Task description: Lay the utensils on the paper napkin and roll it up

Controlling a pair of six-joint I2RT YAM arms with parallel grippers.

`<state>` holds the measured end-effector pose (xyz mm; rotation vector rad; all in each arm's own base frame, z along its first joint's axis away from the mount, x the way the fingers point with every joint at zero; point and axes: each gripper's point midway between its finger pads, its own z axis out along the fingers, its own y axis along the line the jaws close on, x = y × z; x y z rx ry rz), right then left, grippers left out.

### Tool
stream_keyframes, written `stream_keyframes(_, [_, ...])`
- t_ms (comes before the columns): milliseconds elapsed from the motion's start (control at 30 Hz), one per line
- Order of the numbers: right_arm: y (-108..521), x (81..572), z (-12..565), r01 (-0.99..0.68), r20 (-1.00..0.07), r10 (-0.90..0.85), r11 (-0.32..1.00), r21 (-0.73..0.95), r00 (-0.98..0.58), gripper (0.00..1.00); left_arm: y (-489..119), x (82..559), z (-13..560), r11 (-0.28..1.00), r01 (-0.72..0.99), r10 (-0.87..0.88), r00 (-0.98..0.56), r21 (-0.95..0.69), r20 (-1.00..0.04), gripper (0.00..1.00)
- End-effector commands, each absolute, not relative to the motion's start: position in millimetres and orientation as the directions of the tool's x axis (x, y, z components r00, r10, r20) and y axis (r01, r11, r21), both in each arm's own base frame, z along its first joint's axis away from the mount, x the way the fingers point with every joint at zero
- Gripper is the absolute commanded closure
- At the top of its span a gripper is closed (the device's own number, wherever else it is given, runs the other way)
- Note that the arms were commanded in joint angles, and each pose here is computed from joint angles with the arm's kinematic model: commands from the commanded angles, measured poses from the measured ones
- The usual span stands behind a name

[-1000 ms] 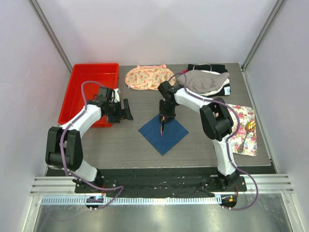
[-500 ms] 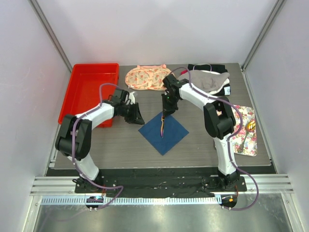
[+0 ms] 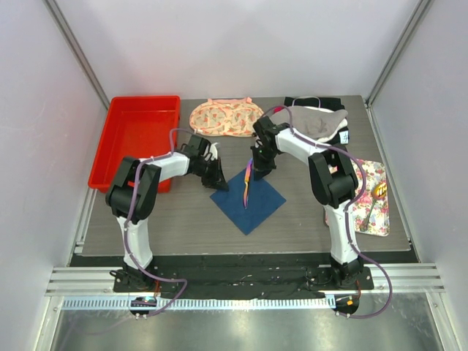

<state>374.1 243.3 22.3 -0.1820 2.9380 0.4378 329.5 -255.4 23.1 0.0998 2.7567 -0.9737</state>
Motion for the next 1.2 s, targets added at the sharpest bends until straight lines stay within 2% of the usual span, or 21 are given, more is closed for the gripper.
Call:
stream_keyframes(0, [235, 395, 16, -0.145, -0.223, -0.088, 0.956, 0.255, -0.971, 0.89, -257, 352, 20, 0.794, 0.16, -0.008, -0.962, -0.587, -0.273, 1.0])
stream_keyframes(300, [216, 425, 1, -0.121, -0.261, -0.059, 0.966, 0.228, -0.964, 0.89, -257, 372, 15, 0.817, 0.131, -0.035, -0.96, -0.561, -0.276, 1.0])
stream_keyframes(467, [223, 425, 14, -0.124, -0.261, -0.045, 0.947, 0.295, -0.964, 0.85, -256, 375, 17, 0.817, 0.121, -0.048, -0.96, -0.564, -0.276, 1.0])
stream_keyframes(633, [239, 430, 57, -0.126, -0.314, 0.001, 0.915, 0.384, -0.949, 0.67, -257, 369, 12, 0.815, 0.091, -0.067, -0.966, -0.572, -0.249, 1.0])
stream_keyframes(767, [249, 425, 85, -0.129, -0.343, 0.019, 0.906, 0.404, -0.939, 0.63, -256, 367, 9, 0.817, 0.079, -0.073, -0.969, -0.571, -0.238, 1.0])
stream_keyframes(900, [257, 411, 81, -0.111, -0.313, 0.007, 0.927, 0.357, -0.95, 0.64, -255, 367, 8, 0.82, 0.077, -0.074, -0.968, -0.567, -0.239, 1.0])
stream_keyframes(1000, [260, 403, 72, -0.091, -0.3, -0.002, 0.955, 0.283, -0.954, 0.68, -255, 367, 9, 0.822, 0.078, -0.076, -0.967, -0.565, -0.244, 1.0])
stream_keyframes(1167, [259, 397, 63, -0.065, -0.31, -0.001, 0.979, 0.195, -0.951, 0.69, -253, 366, 6, 0.826, 0.073, -0.077, -0.968, -0.559, -0.239, 1.0])
